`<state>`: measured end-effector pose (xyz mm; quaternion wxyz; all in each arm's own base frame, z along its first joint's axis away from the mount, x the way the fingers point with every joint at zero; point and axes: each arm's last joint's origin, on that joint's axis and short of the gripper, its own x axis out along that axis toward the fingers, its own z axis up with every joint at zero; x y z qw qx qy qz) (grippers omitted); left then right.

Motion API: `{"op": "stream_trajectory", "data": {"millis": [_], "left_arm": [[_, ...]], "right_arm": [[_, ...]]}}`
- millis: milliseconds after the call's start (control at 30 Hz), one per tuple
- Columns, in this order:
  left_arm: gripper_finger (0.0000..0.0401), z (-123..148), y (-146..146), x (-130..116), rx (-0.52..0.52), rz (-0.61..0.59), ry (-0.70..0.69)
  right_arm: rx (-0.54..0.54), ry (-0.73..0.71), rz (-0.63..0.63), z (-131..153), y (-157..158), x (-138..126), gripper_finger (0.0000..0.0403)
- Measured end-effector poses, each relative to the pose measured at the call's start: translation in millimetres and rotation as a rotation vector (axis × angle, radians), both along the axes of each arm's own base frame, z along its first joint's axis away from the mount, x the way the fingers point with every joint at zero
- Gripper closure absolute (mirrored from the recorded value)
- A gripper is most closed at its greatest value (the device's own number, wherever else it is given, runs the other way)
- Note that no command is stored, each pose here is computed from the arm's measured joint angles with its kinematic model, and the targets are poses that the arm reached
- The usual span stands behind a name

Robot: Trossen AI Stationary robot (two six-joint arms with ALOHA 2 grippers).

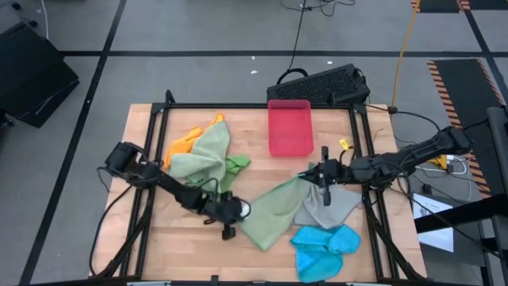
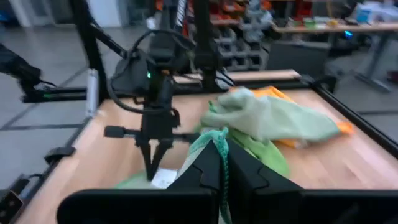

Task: Fold microfiber towels
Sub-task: Fold the right light green microfiber cloth

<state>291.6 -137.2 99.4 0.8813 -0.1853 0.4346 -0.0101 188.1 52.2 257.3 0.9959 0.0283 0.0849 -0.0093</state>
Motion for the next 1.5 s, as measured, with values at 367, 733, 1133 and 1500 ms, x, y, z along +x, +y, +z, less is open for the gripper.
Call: {"op": "stream_trajectory", "data": {"millis": [367,733,1133,1500], "left_arm": [[0.0381,21.8,-51.1,-4.6,-0.048,0.138,-0.251],[0.0379,65.4,-32.1,0.3,0.131,-0.01,-0.369],[0.0261,125.3,35.4,23.1,0.54,0.257,-0.661],[0.0115,124.6,105.3,43.7,0.334,0.223,-0.683]], "right_arm": [[0.02,0.053,0.008,-27.8,-14.2,61.8,0.0401],[-0.082,0.097,0.092,-20.9,-23.1,83.2,0.0401],[-0.075,0.126,-0.045,-17.4,-33.0,76.8,0.0401],[-0.129,0.143,-0.025,-23.8,-31.7,81.5,0.0401]]}}
